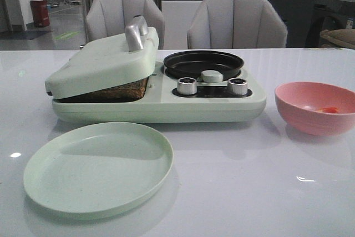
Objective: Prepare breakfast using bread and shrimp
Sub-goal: 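Grasp the lid handle with the left gripper and swing the lid closed, then release the lid handle and withdraw the left gripper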
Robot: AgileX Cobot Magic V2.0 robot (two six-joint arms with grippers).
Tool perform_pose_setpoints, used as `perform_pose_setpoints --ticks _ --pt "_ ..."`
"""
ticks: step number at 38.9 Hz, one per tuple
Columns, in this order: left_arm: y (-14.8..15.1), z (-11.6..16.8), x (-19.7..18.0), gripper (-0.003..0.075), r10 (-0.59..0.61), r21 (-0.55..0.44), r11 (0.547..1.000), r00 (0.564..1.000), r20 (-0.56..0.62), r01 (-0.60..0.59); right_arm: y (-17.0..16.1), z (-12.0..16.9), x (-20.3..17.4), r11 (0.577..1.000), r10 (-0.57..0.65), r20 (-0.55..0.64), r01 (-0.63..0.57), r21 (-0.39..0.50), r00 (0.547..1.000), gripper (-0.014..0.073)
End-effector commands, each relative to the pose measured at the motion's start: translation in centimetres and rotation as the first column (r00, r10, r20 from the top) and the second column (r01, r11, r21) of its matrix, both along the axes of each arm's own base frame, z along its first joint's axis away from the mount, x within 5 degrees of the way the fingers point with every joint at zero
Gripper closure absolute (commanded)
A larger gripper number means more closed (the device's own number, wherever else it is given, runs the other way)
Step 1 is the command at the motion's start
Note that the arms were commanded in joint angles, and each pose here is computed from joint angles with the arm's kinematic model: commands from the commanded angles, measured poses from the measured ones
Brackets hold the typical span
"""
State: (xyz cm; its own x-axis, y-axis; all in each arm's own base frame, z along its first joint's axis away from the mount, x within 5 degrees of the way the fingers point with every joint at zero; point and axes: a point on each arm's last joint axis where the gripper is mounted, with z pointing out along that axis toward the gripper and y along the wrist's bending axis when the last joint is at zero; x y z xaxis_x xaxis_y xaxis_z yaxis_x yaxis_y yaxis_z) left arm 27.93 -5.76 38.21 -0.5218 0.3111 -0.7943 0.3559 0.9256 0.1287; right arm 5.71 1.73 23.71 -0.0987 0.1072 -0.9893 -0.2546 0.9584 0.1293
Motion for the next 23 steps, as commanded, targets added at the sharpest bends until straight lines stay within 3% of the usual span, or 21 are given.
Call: perform_pose_setpoints --ticks 1,6,12,23 --pt "0.8 3.3 -3.0 0.0604 0.041 -0.004 0.999 0.983 0.181 -0.041 -0.2 1.5 0.0 1.000 -0.020 0.088 0.018 0.023 0.996 0.0056" --pt "0.8 3.7 -6.2 0.0604 0.012 0.004 1.000 0.958 0.288 -0.014 -0.2 1.5 0.0 1.000 -0.020 0.088 0.018 0.023 0.996 0.0056" --pt "0.9 3.2 -9.7 0.0604 0.027 -0.091 0.996 0.938 0.347 0.005 -0.2 1.5 0.0 1.000 -0.020 0.088 0.018 0.023 0.996 0.0056" --pt "2.0 1.0 -15.9 0.0604 0.029 -0.171 0.984 0.889 0.456 0.056 -0.2 1.5 0.0 1.000 -0.020 0.088 0.018 0.023 0.996 0.0056"
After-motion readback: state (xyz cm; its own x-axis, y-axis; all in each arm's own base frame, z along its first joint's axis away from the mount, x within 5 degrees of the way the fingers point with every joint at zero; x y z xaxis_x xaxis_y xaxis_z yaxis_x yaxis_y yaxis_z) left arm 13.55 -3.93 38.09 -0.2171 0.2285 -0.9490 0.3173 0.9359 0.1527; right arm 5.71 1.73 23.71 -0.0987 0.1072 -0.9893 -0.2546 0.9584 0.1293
